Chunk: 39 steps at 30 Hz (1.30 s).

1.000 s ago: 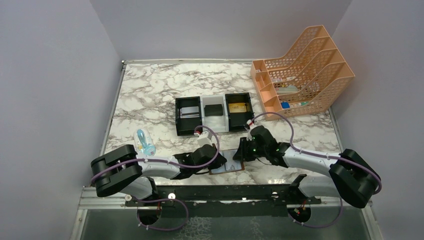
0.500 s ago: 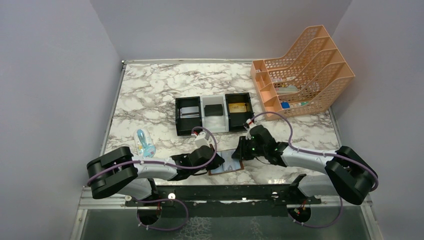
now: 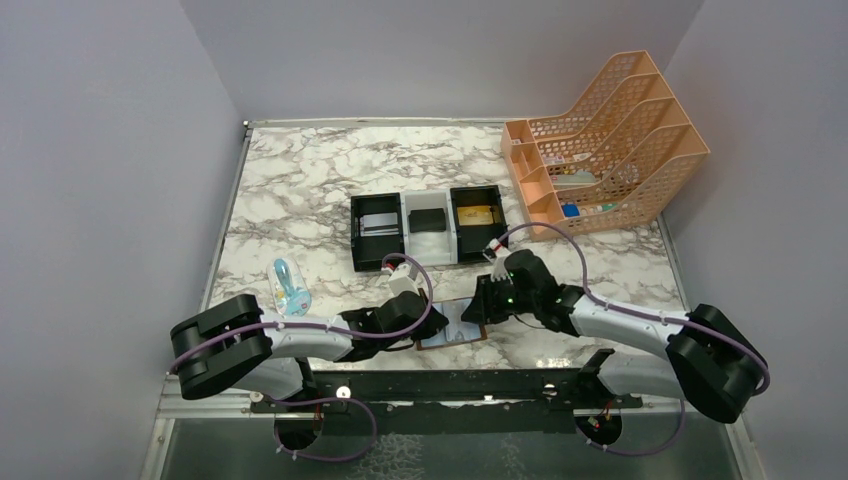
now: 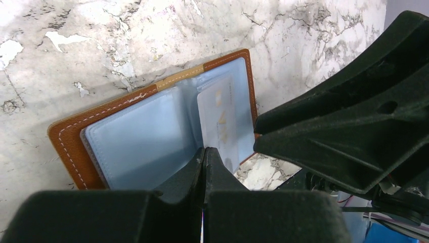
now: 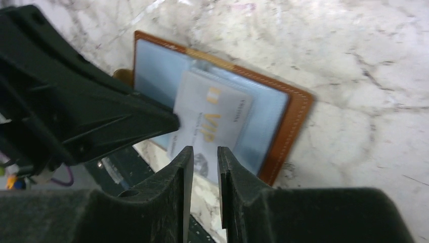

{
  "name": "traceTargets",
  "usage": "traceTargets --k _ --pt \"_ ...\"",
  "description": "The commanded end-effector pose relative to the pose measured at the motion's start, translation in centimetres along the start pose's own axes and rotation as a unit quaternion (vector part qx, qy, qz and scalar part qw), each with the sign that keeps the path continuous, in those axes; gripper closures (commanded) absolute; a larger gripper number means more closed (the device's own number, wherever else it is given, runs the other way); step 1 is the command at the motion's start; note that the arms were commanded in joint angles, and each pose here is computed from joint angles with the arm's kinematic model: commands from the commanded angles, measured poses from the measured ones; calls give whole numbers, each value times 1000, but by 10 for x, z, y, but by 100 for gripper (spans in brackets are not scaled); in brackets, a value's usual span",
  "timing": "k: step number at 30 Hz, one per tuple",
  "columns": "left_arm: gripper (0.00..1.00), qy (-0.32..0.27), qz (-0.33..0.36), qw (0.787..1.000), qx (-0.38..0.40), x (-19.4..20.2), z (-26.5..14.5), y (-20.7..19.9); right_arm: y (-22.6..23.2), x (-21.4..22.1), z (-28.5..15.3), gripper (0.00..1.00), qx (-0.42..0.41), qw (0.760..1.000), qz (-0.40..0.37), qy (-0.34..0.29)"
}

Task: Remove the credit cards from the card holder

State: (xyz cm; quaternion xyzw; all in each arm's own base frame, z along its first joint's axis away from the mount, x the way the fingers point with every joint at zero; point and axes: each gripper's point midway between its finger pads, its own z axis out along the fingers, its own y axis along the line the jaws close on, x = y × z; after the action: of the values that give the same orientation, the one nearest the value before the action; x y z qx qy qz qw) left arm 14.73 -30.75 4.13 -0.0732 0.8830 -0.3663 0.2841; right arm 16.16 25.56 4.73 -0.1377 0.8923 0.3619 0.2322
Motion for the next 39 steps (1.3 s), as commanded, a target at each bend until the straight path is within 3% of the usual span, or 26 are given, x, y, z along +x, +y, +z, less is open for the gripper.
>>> traceTargets --k 1,7,15,18,22,39 --pt "100 -17 -3 1000 -6 -6 -2 1 28 -3 0 75 -72 997 -23 15" --pt "91 -13 -2 1000 -3 -6 -3 -1 -12 10 14 76 26 999 21 37" --pt "87 -1 -6 1000 -3 0 -4 2 -27 26 16 76 50 997 43 47" --pt "87 -4 -9 1000 -4 -1 -4 4 -29 27 17 76 54 996 46 48" --pt "100 -7 -12 1000 -4 -2 -5 3 -31 27 17 76 58 996 46 48" --pt "100 -24 -9 998 -54 -8 -21 33 -38 23 19 76 81 995 40 43"
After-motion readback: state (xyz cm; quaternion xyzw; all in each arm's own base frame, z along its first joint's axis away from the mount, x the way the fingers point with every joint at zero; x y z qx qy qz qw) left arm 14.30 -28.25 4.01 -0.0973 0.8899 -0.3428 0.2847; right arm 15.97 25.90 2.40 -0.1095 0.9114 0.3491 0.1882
